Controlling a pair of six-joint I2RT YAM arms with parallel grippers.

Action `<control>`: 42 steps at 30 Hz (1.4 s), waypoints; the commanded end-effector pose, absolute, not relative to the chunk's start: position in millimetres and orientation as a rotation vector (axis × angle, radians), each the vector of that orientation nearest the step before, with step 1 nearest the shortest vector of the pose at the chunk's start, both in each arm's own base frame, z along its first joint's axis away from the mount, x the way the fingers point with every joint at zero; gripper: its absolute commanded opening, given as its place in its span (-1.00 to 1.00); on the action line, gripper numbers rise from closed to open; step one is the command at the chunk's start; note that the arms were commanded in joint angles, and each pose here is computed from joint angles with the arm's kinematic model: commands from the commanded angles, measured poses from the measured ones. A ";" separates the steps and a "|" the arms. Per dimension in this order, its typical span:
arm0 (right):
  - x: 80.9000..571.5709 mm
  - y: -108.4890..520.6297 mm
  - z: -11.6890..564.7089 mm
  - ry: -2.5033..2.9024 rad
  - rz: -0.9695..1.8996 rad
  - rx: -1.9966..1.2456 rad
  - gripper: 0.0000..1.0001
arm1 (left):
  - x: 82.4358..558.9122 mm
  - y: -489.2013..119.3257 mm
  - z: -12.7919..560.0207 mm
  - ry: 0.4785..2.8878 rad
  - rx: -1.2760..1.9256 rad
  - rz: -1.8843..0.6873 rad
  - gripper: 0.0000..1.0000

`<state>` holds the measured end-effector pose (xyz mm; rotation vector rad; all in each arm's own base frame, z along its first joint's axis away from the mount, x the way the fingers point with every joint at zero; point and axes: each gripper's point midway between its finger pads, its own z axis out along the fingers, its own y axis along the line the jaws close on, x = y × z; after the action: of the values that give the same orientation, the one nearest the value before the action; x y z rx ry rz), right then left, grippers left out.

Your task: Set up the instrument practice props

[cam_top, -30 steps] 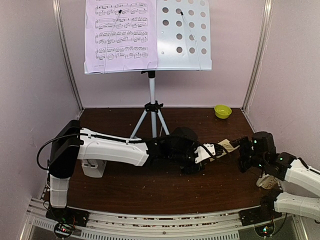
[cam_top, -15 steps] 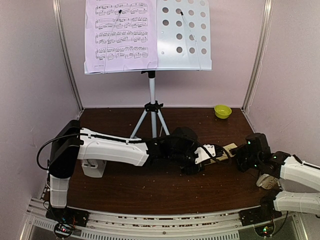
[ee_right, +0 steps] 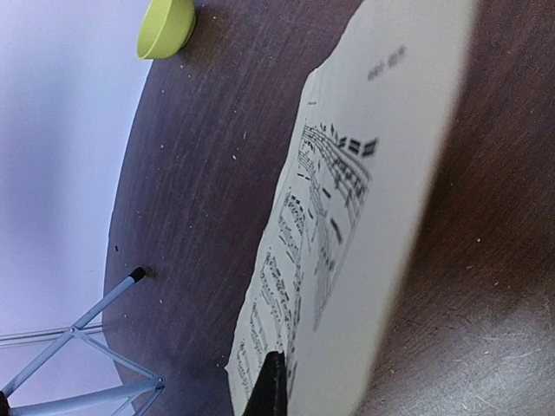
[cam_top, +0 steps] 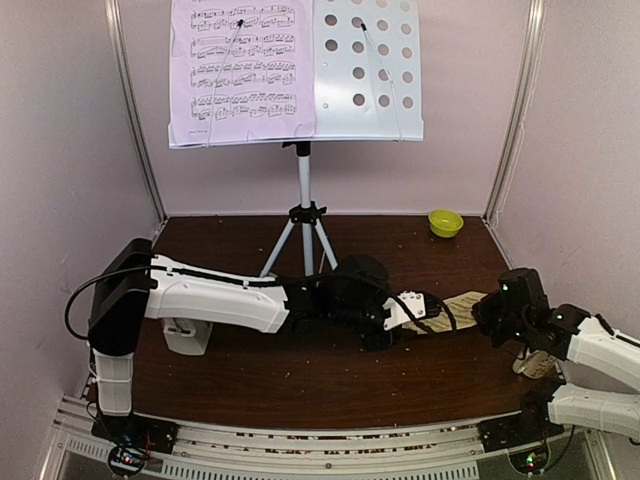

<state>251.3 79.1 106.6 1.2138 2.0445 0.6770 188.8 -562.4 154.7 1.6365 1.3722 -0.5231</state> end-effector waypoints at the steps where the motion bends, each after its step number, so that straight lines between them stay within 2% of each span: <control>1: 254.9 70.8 133.9 2.015 0.634 1.080 -1.00 | 190.1 -551.1 198.0 1.352 1.518 -0.611 -0.01; 6: 257.5 79.9 180.5 2.030 0.619 0.743 -1.00 | 190.6 -521.3 217.2 1.395 1.452 -0.643 0.20; 11: 238.7 126.4 242.1 2.033 0.769 0.177 -1.00 | 196.6 -497.5 246.3 1.469 1.356 -0.729 0.22; 20: 162.6 174.3 298.5 1.930 1.038 -0.448 -1.00 | 193.2 -460.5 276.0 1.461 1.240 -0.905 0.24; 24: 141.3 180.9 304.1 1.884 1.051 -0.624 -1.00 | 182.2 -445.3 272.3 1.430 1.219 -0.938 0.27; 27: 124.0 185.7 317.4 1.798 1.066 -0.749 -1.00 | 173.6 -431.4 272.2 1.377 1.180 -0.964 0.45; 33: 108.5 191.3 350.3 1.603 1.097 -0.851 -1.00 | 163.2 -428.3 277.2 1.307 1.124 -1.001 0.66; 42: 104.7 198.6 384.1 1.450 1.162 -0.868 -1.00 | 147.7 -451.2 319.9 1.180 1.000 -1.194 0.67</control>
<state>112.5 194.8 352.3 -0.8289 1.5938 1.1310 153.2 -441.2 261.3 1.1367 1.3486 -1.0498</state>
